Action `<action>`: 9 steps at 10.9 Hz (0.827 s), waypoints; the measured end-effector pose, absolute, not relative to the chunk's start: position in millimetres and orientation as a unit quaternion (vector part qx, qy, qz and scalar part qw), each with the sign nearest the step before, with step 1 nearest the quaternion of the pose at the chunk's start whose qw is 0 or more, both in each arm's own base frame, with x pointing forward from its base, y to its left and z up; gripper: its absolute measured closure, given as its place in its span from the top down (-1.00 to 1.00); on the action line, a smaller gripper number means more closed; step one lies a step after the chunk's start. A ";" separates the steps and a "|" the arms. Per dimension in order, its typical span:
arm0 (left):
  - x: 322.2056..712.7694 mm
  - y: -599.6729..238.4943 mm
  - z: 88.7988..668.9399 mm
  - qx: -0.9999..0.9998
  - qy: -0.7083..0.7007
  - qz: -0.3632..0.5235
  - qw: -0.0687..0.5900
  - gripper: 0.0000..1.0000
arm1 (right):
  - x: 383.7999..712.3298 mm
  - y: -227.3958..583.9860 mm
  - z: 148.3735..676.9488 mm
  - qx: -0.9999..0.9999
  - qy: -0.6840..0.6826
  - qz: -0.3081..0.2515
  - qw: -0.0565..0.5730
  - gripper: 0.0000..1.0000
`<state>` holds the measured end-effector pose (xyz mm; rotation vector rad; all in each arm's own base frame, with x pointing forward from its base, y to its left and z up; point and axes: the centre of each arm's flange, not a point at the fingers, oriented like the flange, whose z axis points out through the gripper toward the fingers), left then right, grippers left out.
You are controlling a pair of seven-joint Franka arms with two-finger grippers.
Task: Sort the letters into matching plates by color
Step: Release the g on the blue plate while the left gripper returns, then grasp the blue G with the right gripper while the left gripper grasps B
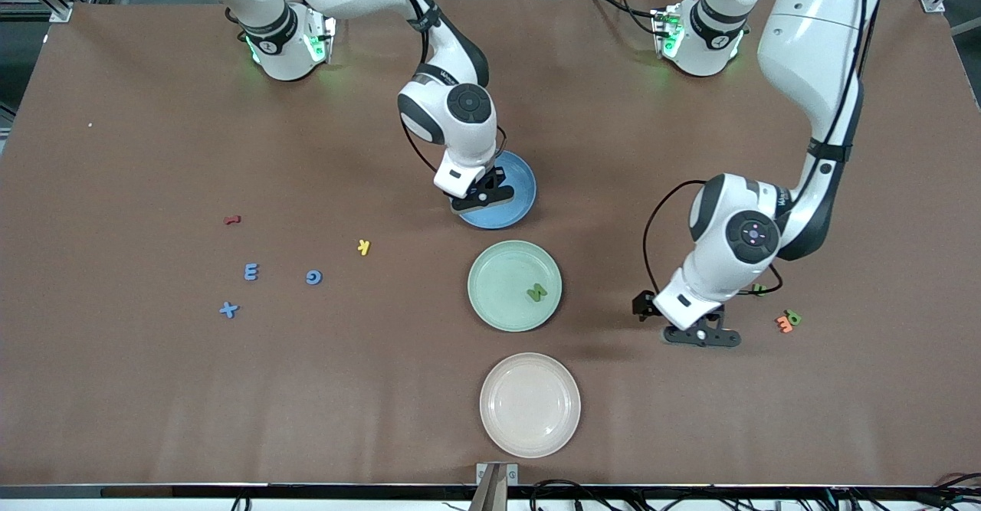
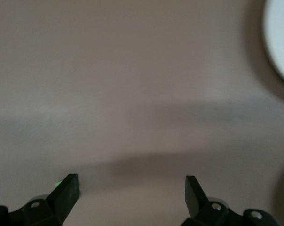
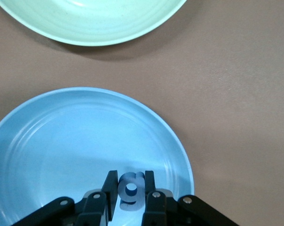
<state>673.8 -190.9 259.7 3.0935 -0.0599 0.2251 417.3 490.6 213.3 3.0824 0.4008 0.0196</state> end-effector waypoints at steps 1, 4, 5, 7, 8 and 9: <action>673.4 -185.5 250.2 0.997 0.022 0.064 0.020 0.99 | 415.9 493.0 214.0 0.993 0.121 0.007 0.015 -0.41; 667.6 -191.9 224.2 0.995 0.083 0.044 0.020 0.94 | 416.4 495.2 216.3 0.994 0.107 0.009 0.013 0.31; 669.2 -184.6 221.3 0.995 0.091 0.043 0.019 0.94 | 417.2 495.7 217.4 0.994 0.107 0.010 0.012 0.53; 673.5 -167.7 220.7 0.994 0.103 0.043 0.018 0.93 | 422.5 494.5 220.8 0.995 0.102 0.014 0.010 0.99; 674.1 -165.0 220.3 0.993 0.105 0.042 0.018 0.93 | 431.0 489.3 224.9 0.995 0.093 0.017 0.009 1.00; 673.6 -164.9 219.0 0.994 0.105 0.041 0.017 0.93 | 446.0 475.7 231.5 0.997 0.077 0.015 0.014 1.00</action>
